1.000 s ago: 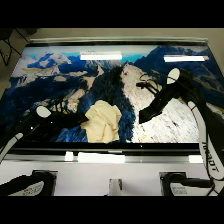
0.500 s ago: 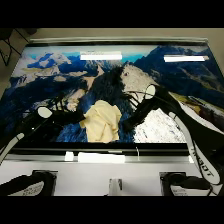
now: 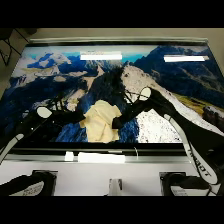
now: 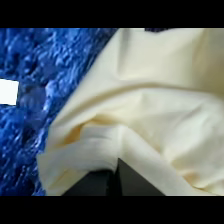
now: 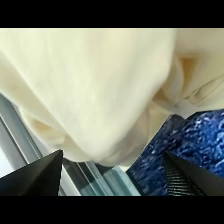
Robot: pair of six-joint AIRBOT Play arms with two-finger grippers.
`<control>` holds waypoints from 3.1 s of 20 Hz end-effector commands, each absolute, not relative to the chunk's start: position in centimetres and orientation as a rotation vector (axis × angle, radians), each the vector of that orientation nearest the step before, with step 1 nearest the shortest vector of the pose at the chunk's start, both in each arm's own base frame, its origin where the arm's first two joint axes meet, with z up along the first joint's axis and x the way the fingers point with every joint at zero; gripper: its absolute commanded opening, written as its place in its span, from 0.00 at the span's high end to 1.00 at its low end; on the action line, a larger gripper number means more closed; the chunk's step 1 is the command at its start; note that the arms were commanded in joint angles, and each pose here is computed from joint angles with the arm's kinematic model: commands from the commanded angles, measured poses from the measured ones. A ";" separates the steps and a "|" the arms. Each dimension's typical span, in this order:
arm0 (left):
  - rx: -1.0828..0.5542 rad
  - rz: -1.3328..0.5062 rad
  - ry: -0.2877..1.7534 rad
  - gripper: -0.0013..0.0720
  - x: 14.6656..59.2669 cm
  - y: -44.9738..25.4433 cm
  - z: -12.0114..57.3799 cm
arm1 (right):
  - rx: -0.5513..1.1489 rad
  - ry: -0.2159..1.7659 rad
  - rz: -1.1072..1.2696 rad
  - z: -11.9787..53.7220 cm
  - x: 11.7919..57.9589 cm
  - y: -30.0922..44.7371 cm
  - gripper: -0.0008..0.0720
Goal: Fold the shirts.
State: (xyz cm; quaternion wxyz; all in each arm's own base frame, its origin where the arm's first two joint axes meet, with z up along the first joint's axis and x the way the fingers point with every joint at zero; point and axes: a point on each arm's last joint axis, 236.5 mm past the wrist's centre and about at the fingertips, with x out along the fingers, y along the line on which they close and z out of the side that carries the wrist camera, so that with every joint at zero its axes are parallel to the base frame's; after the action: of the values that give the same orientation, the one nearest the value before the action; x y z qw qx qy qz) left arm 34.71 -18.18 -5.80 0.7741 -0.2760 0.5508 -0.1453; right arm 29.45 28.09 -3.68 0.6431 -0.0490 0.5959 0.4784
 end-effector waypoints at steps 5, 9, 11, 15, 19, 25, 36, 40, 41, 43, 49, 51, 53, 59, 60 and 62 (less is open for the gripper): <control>-0.519 -0.402 1.086 0.94 35.0 -18.3 -2.0 | -0.033 1.258 0.978 -4.1 33.4 29.3 0.95; -0.537 -0.400 0.809 0.94 37.9 -15.1 8.1 | -0.304 1.089 0.983 2.7 35.7 27.0 0.95; -0.549 -0.421 0.543 0.94 38.3 -13.2 18.9 | -0.458 0.844 0.908 11.4 38.6 25.5 0.95; -0.506 -0.499 -0.079 0.94 30.1 -11.0 43.0 | -0.488 0.257 0.744 34.3 37.4 23.0 0.95; -0.459 -0.526 -0.332 0.94 22.4 -9.8 51.4 | -0.498 0.004 0.669 44.5 30.6 19.4 0.95; -0.491 -0.498 -0.397 0.94 20.2 -8.4 52.9 | -0.470 -0.054 0.500 48.3 25.2 13.2 0.95; -0.357 -0.401 0.667 0.94 31.8 -11.8 15.2 | -0.633 0.645 0.671 23.4 39.8 19.8 0.95; -0.479 -0.387 0.853 0.93 32.1 -13.2 7.5 | -0.427 0.901 0.724 11.7 44.0 24.4 0.95; -0.479 -0.386 0.862 0.93 32.4 -13.4 7.0 | -0.381 0.956 0.765 9.7 43.6 25.6 0.94; -0.479 -0.383 0.845 0.93 32.9 -13.5 7.1 | -0.343 1.024 0.822 8.1 42.4 26.7 0.47; -0.473 -0.351 0.827 0.93 33.4 -12.1 7.7 | -0.635 1.241 0.609 9.3 40.0 12.4 0.08; -0.469 -0.351 0.842 0.93 33.1 -12.0 7.4 | -0.414 1.362 0.598 8.7 38.8 7.6 0.08; -0.467 -0.358 0.858 0.93 32.8 -12.1 7.2 | -0.152 1.416 0.617 7.4 37.6 4.8 0.09; -0.463 -0.379 0.903 0.93 31.9 -12.6 6.7 | 0.069 1.746 0.615 -3.8 29.0 2.5 0.09; -0.461 -0.380 0.902 0.93 31.9 -12.6 6.7 | 0.065 1.754 0.609 -5.4 28.5 3.1 0.09; -0.425 -0.400 0.900 0.93 31.7 -12.6 6.6 | 0.056 1.750 0.580 -7.8 28.1 4.2 0.09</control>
State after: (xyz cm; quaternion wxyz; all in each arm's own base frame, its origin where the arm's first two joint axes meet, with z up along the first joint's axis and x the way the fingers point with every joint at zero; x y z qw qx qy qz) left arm 32.01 -12.53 6.75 0.8599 -0.2165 0.4254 -0.1812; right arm 29.71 3.27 -4.14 0.6090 0.0091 0.7479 0.2639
